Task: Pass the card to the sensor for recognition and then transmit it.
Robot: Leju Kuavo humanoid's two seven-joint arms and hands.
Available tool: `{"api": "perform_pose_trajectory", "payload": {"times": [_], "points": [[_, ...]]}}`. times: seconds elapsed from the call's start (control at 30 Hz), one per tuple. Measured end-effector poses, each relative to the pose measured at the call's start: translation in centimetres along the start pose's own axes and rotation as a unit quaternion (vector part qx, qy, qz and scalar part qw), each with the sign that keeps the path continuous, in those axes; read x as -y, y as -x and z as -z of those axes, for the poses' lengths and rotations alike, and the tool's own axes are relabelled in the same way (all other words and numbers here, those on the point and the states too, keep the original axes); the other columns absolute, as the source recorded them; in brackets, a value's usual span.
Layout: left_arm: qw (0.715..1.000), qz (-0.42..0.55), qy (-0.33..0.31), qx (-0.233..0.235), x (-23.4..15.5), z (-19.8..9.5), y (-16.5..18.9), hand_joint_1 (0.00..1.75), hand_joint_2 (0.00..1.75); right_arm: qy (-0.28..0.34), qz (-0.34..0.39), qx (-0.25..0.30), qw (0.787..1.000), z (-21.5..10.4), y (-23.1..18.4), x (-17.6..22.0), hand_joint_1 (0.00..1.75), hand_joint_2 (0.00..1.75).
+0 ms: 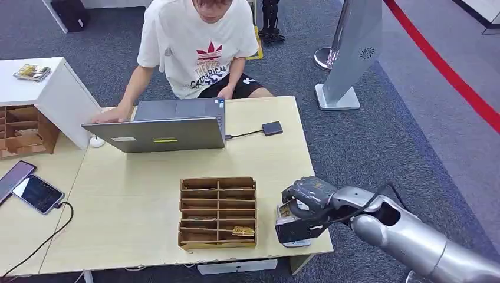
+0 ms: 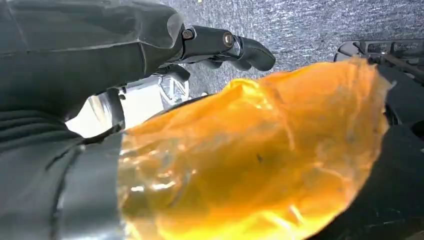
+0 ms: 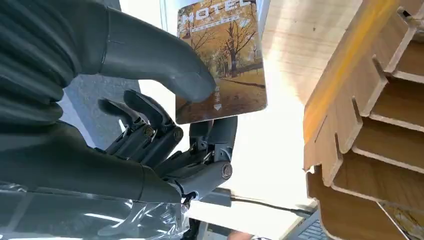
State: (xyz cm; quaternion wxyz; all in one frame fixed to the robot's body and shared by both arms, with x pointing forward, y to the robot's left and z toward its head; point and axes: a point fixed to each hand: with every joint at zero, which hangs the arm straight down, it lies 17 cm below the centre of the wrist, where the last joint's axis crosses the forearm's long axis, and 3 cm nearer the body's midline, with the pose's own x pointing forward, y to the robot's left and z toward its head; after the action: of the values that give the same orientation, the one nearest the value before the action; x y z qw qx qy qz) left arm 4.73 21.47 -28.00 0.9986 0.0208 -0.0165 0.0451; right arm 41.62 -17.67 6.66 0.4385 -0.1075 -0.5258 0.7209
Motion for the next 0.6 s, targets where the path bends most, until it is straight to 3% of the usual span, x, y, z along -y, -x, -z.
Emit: {"api": "perform_pose_trajectory", "payload": {"times": [0.6], "points": [[1.0, 0.012, -0.001, 0.0, 0.0, 0.0, 0.1, 0.0, 0.0, -0.013, 0.011, -0.019, 1.0, 0.8, 1.1, -2.0, 1.75, 1.75]]}}
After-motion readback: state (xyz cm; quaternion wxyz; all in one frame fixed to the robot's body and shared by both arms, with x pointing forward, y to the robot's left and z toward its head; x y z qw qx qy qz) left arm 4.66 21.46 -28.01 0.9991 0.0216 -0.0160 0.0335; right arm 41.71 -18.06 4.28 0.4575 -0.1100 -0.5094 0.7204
